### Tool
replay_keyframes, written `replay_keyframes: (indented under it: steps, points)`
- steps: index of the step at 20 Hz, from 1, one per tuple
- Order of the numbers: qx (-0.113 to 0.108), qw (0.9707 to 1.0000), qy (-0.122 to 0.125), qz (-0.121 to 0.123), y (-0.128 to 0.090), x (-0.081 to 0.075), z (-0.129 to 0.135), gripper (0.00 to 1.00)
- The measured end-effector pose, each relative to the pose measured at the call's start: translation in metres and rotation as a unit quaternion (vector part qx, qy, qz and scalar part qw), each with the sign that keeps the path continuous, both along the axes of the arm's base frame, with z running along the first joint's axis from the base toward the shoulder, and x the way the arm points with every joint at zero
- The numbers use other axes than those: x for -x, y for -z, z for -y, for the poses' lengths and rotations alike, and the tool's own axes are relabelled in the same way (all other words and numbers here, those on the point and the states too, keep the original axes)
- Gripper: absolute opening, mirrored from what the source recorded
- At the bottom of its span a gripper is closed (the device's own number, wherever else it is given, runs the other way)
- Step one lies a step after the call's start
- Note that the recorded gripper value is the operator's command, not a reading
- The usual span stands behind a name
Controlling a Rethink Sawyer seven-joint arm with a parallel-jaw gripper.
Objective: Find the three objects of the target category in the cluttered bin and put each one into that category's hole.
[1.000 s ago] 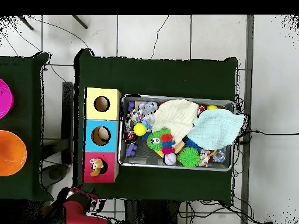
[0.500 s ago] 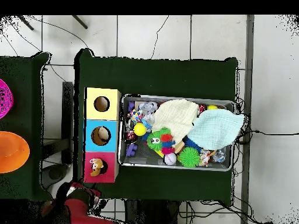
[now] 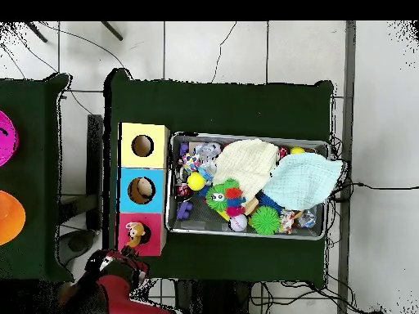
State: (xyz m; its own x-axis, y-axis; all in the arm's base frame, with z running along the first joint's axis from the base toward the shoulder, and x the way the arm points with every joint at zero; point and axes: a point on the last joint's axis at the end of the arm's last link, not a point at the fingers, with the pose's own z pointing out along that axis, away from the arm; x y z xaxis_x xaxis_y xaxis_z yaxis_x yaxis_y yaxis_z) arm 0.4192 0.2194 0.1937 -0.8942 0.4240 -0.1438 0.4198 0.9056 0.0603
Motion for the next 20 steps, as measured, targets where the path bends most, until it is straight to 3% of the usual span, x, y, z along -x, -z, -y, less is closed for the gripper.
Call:
replay_keyframes:
  steps: [8, 20]
  points:
    - [0.013, 0.9999, -0.001, 0.002, 0.011, 0.003, 0.003, 0.00]
    - [0.041, 0.9972, 0.017, 0.060, 0.046, -0.024, 0.043, 0.00]
